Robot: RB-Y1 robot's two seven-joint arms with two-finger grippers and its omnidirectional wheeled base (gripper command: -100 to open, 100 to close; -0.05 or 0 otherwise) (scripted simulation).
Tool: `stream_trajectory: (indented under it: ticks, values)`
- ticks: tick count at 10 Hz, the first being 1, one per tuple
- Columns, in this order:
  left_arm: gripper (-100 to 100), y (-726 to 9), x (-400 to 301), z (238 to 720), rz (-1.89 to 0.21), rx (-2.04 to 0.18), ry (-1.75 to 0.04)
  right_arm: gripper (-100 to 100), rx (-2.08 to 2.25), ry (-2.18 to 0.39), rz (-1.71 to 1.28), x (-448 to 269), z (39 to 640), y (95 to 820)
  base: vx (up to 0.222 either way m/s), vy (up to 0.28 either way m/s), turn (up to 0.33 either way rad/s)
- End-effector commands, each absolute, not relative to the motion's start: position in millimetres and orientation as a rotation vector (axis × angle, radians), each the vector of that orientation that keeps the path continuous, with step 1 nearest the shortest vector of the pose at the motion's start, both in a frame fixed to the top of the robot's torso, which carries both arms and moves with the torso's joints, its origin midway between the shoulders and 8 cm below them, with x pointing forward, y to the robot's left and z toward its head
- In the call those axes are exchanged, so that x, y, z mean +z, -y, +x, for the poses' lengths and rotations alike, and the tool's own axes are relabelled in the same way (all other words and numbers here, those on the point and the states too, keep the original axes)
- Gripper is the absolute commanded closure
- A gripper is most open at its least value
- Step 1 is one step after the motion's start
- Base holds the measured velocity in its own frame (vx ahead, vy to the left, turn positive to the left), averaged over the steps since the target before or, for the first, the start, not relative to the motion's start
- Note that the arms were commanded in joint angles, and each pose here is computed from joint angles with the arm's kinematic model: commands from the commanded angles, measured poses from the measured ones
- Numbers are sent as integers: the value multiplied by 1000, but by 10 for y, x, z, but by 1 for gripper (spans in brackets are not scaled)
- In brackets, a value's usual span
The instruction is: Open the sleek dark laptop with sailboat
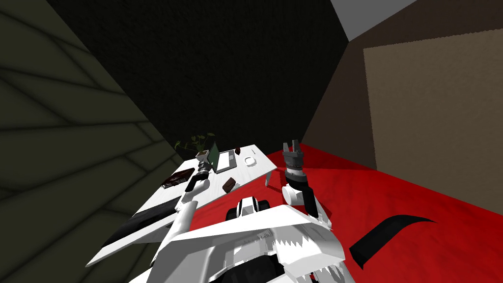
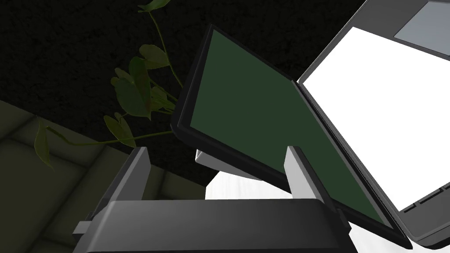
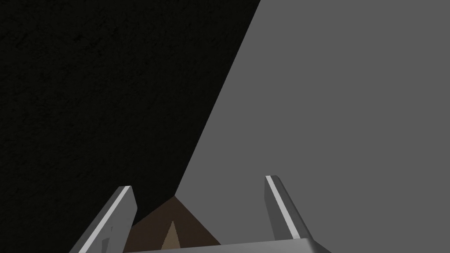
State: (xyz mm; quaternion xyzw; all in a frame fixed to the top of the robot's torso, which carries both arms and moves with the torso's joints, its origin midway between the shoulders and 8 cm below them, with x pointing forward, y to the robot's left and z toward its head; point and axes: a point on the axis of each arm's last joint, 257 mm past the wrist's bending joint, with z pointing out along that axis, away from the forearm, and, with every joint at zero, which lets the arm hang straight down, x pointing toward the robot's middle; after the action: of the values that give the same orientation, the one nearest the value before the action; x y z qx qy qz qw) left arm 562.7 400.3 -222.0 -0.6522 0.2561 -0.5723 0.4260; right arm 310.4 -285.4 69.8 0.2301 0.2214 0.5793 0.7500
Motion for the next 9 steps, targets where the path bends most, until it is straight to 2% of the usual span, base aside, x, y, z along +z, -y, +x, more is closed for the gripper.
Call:
stream_trajectory:
  ticks: [1,9]
  values:
    - [100,-4002,-2219,5627,-1630,-1431,-640,0,1266,-484,503,698,3104,2854,0,0,0]
    - [100,-4163,-2325,5598,-1449,-1206,-858,0,1266,-484,503,698,3104,2854,28,-104,0]
